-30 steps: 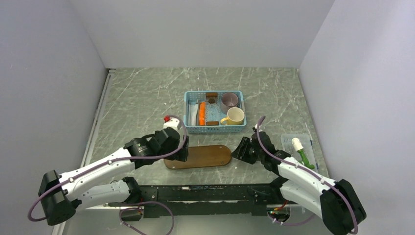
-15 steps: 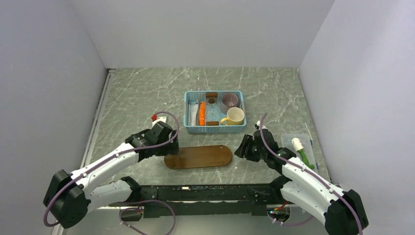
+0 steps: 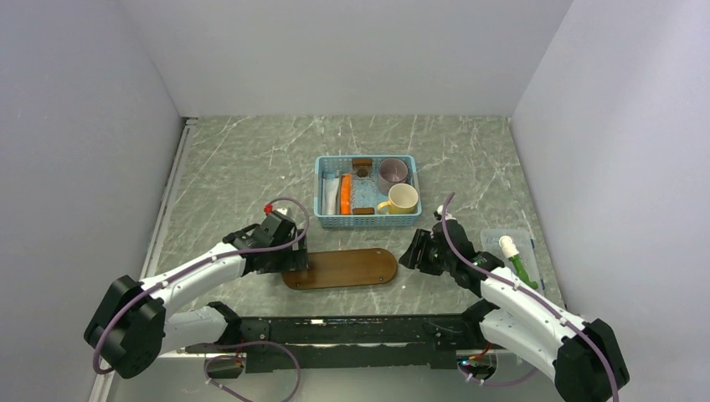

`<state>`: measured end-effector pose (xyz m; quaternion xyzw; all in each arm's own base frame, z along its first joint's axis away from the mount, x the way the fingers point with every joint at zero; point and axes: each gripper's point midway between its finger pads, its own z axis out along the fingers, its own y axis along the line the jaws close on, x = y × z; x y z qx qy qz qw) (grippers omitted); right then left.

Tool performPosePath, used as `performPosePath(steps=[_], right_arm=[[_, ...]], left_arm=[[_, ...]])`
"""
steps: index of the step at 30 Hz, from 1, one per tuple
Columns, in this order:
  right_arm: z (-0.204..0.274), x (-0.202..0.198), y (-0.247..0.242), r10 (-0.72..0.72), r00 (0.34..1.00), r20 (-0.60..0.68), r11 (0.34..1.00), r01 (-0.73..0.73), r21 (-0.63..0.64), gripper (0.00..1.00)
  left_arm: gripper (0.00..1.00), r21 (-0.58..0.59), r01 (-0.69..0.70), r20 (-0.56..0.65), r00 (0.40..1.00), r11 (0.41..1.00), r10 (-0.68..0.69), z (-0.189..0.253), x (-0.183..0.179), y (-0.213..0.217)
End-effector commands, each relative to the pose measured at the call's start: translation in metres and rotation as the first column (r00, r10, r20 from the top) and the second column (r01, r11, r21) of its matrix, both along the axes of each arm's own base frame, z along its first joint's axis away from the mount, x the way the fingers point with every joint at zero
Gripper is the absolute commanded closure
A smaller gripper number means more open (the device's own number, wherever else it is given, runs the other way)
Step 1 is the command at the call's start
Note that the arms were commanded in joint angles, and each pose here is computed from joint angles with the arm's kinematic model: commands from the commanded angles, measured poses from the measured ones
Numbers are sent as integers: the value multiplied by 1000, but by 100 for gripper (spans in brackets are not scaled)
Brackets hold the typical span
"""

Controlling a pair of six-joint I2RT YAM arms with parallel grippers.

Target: Prepare toiletry sets of a toothbrush and toothpaste on the tray

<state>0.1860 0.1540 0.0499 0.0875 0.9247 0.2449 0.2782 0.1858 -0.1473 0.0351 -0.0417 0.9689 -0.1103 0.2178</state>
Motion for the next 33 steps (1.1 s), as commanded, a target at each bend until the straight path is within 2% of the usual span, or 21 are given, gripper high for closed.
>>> performPosePath(steps=[1,6,18,27,33], right_arm=[[2,5,5,13,999,29,1000,-13,24,45],[-4,4,9,17,1000,21,999,-18,45,45],[-7,0,13,31,999,21,996,-33,78,45],[-17,-13,9,23,1000,4,995,-24,101,52],[-13,-12,4,13,999,40,996,-17,87,52]], left_arm=[[6,-73,48,17,999,996,-47,1,3,-15],[15,-121,97,22,995,988,-95,1,0,-24],[27,-193,171,41,985,966,-166,3,-4,-39],[30,-224,217,62,976,950,-208,3,-10,-48],[30,-217,243,71,970,946,-233,5,-12,-52]])
